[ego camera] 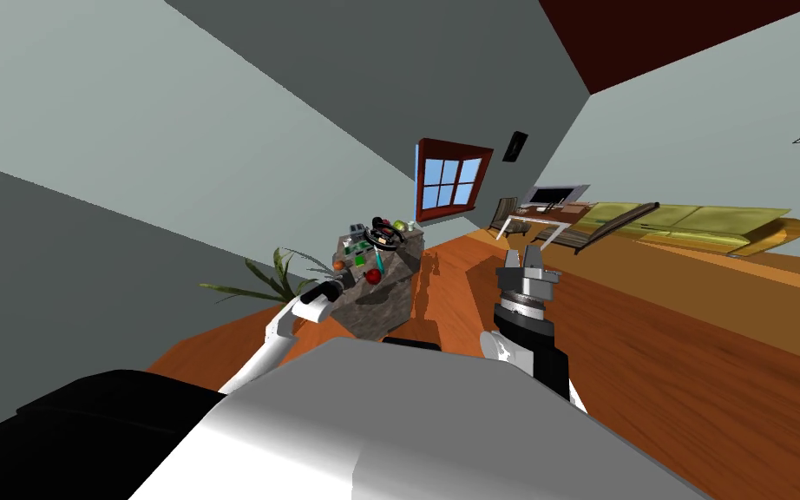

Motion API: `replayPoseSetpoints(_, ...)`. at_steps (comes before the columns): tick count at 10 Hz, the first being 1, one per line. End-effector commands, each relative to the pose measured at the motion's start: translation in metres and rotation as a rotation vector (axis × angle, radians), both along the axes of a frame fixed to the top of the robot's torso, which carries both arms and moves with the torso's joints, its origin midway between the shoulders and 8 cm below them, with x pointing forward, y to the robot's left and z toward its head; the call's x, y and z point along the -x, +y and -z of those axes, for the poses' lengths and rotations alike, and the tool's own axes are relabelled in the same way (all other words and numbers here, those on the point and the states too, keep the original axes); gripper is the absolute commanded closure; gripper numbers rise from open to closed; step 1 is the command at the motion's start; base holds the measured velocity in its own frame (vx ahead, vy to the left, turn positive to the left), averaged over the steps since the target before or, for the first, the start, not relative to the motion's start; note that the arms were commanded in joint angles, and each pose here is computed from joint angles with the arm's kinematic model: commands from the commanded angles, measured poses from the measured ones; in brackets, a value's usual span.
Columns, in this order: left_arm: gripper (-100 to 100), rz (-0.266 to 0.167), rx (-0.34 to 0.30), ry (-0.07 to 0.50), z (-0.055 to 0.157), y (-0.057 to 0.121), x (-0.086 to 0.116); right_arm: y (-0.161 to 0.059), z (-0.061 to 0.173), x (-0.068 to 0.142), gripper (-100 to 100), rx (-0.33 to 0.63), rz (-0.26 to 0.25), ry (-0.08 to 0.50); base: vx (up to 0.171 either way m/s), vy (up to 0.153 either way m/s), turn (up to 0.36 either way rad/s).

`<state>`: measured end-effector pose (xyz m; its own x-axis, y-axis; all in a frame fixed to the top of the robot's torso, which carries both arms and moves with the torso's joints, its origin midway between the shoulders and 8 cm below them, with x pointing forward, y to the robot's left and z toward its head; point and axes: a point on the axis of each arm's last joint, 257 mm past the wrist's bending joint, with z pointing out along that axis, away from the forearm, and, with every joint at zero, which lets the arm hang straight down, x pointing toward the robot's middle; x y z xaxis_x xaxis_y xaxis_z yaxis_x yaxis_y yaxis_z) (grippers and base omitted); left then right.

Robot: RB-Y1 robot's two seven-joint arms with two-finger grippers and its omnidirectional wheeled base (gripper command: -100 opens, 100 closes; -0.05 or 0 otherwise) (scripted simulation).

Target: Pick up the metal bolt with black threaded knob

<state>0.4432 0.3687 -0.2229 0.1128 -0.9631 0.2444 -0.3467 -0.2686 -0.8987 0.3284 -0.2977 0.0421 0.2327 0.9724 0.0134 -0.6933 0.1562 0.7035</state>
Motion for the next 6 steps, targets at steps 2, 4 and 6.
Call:
replayPoseSetpoints(2,-100,-0.02,0.015,0.055,0.011,0.007,0.005,0.0,0.0,0.0,0,0.0,0.0,0.0,0.002,0.018,-0.041)
replayPoseSetpoints(4,-100,-0.05,0.045,0.126,0.026,0.017,0.009,0.0,0.0,0.0,0,0.0,0.0,0.0,0.013,0.021,-0.104)
replayPoseSetpoints(6,-100,-0.081,0.076,0.189,0.038,0.027,0.014,0.0,0.0,0.0,0,0.0,0.0,0.0,0.016,0.031,-0.101)
